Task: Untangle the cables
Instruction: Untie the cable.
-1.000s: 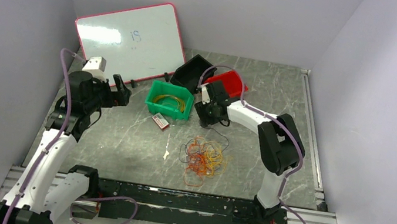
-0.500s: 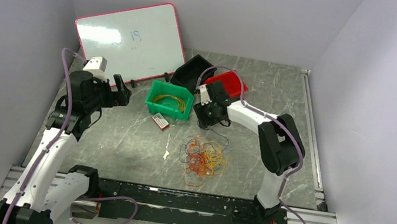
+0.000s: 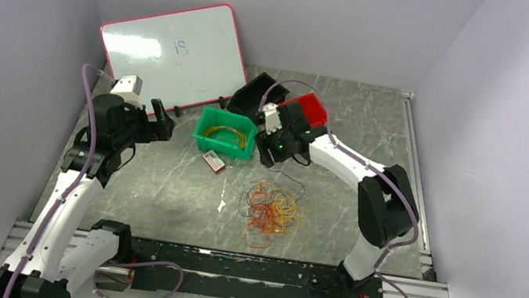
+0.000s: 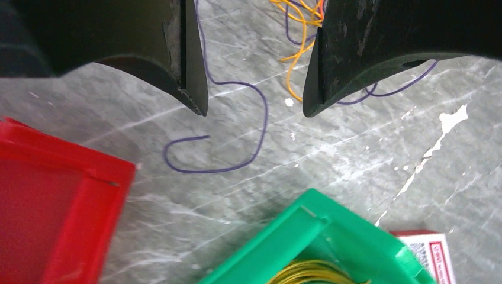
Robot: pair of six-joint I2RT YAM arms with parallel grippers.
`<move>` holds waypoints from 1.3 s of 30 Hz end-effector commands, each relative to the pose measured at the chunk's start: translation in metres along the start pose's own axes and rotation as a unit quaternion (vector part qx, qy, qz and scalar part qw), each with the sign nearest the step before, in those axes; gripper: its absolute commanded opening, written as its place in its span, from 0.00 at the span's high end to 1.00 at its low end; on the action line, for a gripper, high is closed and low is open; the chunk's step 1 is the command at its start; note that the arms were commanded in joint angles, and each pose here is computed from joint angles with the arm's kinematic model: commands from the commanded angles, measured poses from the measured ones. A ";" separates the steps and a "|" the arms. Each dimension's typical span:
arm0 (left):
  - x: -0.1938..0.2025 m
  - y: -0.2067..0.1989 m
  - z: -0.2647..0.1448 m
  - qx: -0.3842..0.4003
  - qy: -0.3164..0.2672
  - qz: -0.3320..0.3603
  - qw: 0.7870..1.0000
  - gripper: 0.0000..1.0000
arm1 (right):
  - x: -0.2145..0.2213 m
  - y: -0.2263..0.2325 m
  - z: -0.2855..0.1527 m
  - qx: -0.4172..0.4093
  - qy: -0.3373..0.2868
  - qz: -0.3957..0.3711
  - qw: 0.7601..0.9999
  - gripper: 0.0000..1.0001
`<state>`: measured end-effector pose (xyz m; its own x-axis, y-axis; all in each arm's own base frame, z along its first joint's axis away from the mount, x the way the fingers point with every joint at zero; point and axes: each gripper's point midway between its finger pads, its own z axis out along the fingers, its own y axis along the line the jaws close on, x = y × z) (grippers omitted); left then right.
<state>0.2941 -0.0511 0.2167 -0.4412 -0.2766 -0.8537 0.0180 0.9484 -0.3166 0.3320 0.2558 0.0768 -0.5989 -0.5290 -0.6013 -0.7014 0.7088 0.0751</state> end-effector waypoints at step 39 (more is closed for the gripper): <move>-0.008 -0.002 -0.002 0.007 -0.016 -0.001 1.000 0.05 | 0.026 -0.004 0.028 0.077 0.098 -0.089 0.988 0.84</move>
<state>0.2941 -0.0511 0.2167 -0.4415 -0.2770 -0.8534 0.0177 0.9483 -0.3169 0.3220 0.2464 0.0180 -0.5577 -0.7431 -0.3699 -0.7623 0.6349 -0.1261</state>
